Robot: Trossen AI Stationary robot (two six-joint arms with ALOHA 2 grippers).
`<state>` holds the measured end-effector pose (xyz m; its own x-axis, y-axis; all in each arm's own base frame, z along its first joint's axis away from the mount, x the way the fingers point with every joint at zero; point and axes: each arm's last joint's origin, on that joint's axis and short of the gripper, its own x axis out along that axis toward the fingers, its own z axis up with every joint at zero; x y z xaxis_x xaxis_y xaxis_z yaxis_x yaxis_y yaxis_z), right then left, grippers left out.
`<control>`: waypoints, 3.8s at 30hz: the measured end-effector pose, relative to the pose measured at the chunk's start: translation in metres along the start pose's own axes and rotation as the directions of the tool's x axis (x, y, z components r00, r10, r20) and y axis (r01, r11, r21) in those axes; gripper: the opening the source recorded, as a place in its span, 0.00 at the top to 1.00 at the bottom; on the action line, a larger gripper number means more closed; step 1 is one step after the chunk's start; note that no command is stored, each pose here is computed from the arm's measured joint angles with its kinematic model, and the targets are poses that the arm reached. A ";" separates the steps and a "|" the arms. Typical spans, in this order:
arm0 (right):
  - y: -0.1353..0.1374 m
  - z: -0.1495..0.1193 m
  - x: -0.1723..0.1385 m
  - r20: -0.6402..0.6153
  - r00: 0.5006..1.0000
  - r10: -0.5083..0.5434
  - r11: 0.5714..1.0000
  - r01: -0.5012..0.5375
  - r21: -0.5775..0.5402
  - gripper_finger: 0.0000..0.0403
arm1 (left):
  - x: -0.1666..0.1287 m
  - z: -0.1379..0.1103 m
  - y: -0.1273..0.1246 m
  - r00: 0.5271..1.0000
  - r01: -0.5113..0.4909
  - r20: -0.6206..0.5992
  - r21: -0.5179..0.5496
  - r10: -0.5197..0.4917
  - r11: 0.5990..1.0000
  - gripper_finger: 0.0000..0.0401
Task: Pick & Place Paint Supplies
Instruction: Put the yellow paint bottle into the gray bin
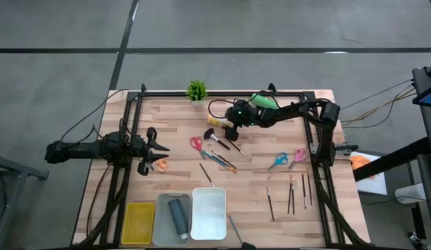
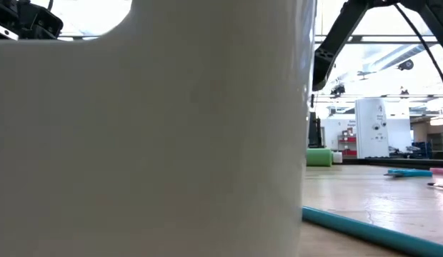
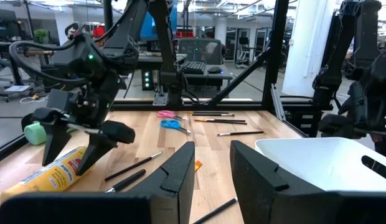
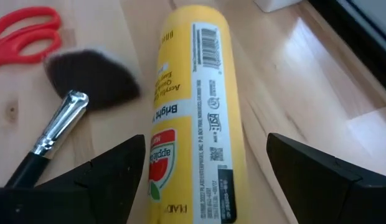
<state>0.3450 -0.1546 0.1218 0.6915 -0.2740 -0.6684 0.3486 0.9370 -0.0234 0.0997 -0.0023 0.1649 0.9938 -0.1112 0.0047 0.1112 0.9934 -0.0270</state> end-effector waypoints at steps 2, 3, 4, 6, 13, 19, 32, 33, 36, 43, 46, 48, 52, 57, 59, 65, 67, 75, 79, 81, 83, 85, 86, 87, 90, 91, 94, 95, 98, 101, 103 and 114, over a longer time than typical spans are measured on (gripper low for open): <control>0.000 0.000 0.003 -0.004 1.000 0.003 1.000 -0.003 0.001 0.20 | 0.000 0.000 0.000 1.000 0.000 0.000 0.000 0.000 1.000 0.74; 0.000 0.000 0.003 -0.004 1.000 0.004 1.000 -0.004 0.001 0.22 | 0.000 0.000 0.000 1.000 0.000 -0.001 0.000 0.000 1.000 0.74; 0.000 0.001 0.004 -0.001 1.000 0.005 1.000 -0.005 0.003 0.25 | 0.000 0.000 0.000 1.000 0.000 -0.002 0.000 0.000 1.000 0.74; 0.000 0.002 0.004 0.002 1.000 0.015 1.000 -0.015 0.003 0.31 | 0.000 0.000 0.000 1.000 0.000 -0.005 0.000 0.000 1.000 0.74; 0.000 0.003 0.004 0.005 1.000 0.018 1.000 -0.018 -0.001 0.50 | 0.001 -0.001 0.000 1.000 -0.001 -0.013 -0.001 0.001 1.000 0.74; 0.000 0.002 0.004 0.002 1.000 0.020 1.000 -0.020 0.000 0.54 | 0.001 -0.001 0.000 1.000 -0.001 -0.013 -0.001 0.001 1.000 0.74; 0.003 0.036 -0.036 0.145 0.980 0.134 0.984 -0.115 -0.133 0.55 | 0.001 -0.001 0.000 1.000 -0.001 -0.014 -0.002 0.001 1.000 0.74; 0.005 0.040 -0.041 0.162 0.969 0.186 0.973 -0.158 -0.168 0.55 | 0.001 -0.001 0.000 1.000 -0.001 -0.013 -0.001 0.001 1.000 0.74; 0.014 0.050 -0.057 0.208 0.916 0.343 0.921 -0.284 -0.267 0.55 | 0.001 -0.001 0.000 1.000 -0.001 -0.013 -0.001 0.001 1.000 0.74; 0.050 0.064 -0.083 0.240 0.823 0.515 0.763 -0.313 -0.565 0.55 | 0.001 -0.001 0.000 1.000 -0.001 -0.013 -0.001 0.001 1.000 0.74; 0.074 0.067 -0.092 0.238 0.788 0.568 0.674 -0.280 -0.684 0.55 | 0.001 -0.001 0.000 1.000 -0.001 -0.013 -0.001 0.001 1.000 0.74; 0.090 0.067 -0.096 0.227 0.765 0.603 0.632 -0.284 -0.721 0.55 | 0.001 -0.001 0.000 1.000 -0.001 -0.013 -0.001 0.001 1.000 0.74; 0.118 0.078 -0.103 0.232 0.715 0.660 0.582 -0.291 -0.759 0.55 | 0.001 -0.001 0.000 1.000 -0.001 -0.013 -0.001 0.001 1.000 0.74; 0.156 0.094 -0.102 0.222 0.658 0.719 0.522 -0.301 -0.798 0.55 | 0.001 -0.001 0.000 1.000 -0.001 -0.013 -0.001 0.001 1.000 0.74; 0.172 0.099 -0.099 0.197 0.642 0.741 0.495 -0.325 -0.806 0.55 | 0.001 -0.002 0.000 1.000 -0.001 -0.018 -0.002 0.001 1.000 0.74; 0.217 0.118 -0.086 0.116 0.636 0.763 0.407 -0.333 -0.851 0.55 | 0.002 -0.002 0.000 1.000 -0.001 -0.026 -0.003 0.001 1.000 0.74; 0.234 0.122 -0.080 0.087 0.660 0.747 0.383 -0.319 -0.867 0.55 | 0.002 -0.003 0.000 0.999 -0.001 -0.036 -0.004 0.001 1.000 0.74; 0.284 0.136 -0.051 -0.016 0.674 0.738 0.290 -0.338 -0.895 0.55 | 0.003 -0.004 0.000 0.999 -0.002 -0.048 -0.006 0.002 1.000 0.74; 0.306 0.135 -0.033 -0.069 0.672 0.738 0.250 -0.367 -0.896 0.55 | 0.003 -0.004 0.000 0.999 -0.002 -0.044 -0.005 0.001 1.000 0.74; 0.315 0.133 -0.026 -0.096 0.666 0.740 0.228 -0.383 -0.895 0.55 | 0.003 -0.004 0.000 0.999 -0.002 -0.048 -0.006 0.002 1.000 0.74; 0.323 0.132 -0.020 -0.121 0.663 0.739 0.211 -0.398 -0.893 0.55 | 0.003 -0.004 0.000 0.999 -0.002 -0.049 -0.006 0.002 1.000 0.74; 0.329 0.129 -0.014 -0.144 0.665 0.733 0.197 -0.410 -0.891 0.55 | 0.003 -0.004 0.000 0.999 -0.002 -0.049 -0.006 0.002 1.000 0.74; 0.332 0.128 -0.011 -0.150 0.664 0.733 0.193 -0.414 -0.890 0.55 | 0.003 -0.004 0.000 0.999 -0.002 -0.051 -0.006 0.002 1.000 0.74; 0.335 0.127 -0.009 -0.155 0.663 0.732 0.190 -0.418 -0.888 0.55 | 0.003 -0.004 0.000 0.999 -0.002 -0.050 -0.006 0.002 1.000 0.74; 0.343 0.122 0.000 -0.173 0.657 0.734 0.178 -0.432 -0.884 0.55 | 0.003 -0.005 0.001 0.998 -0.002 -0.062 -0.007 0.002 1.000 0.74; 0.346 0.120 0.003 -0.175 0.655 0.735 0.176 -0.433 -0.884 0.55 | 0.004 -0.005 0.001 0.998 -0.003 -0.059 -0.007 0.002 1.000 0.74; 0.352 0.113 0.011 -0.180 0.653 0.736 0.169 -0.435 -0.885 0.55 | 0.004 -0.006 0.001 0.998 -0.003 -0.067 -0.008 0.002 1.000 0.74; 0.353 0.113 0.011 -0.174 0.652 0.738 0.171 -0.431 -0.886 0.55 | 0.004 -0.005 0.001 0.998 -0.003 -0.064 -0.008 0.002 1.000 0.74; 0.355 0.110 0.014 -0.180 0.652 0.737 0.179 -0.444 -0.878 0.55 | 0.004 -0.005 0.001 0.998 -0.002 -0.063 -0.007 0.002 1.000 0.74; 0.355 0.110 0.014 -0.178 0.653 0.736 0.188 -0.450 -0.873 0.54 | 0.004 -0.006 0.001 0.997 -0.003 -0.072 -0.009 0.002 1.000 0.74; 0.355 0.110 0.014 -0.178 0.653 0.736 0.187 -0.449 -0.874 0.51 | 0.004 -0.006 0.001 0.998 -0.003 -0.069 -0.008 0.002 1.000 0.74; 0.356 0.110 0.013 -0.175 0.654 0.736 0.200 -0.457 -0.867 0.30 | 0.004 -0.006 0.001 0.997 -0.003 -0.071 -0.009 0.002 1.000 0.74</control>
<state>0.5475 0.1517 0.1865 0.5978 0.5485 -0.5846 -0.7949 0.5002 -0.3435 0.1039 -0.0023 0.1590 0.9916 -0.1107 -0.0665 0.1085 0.9935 -0.0356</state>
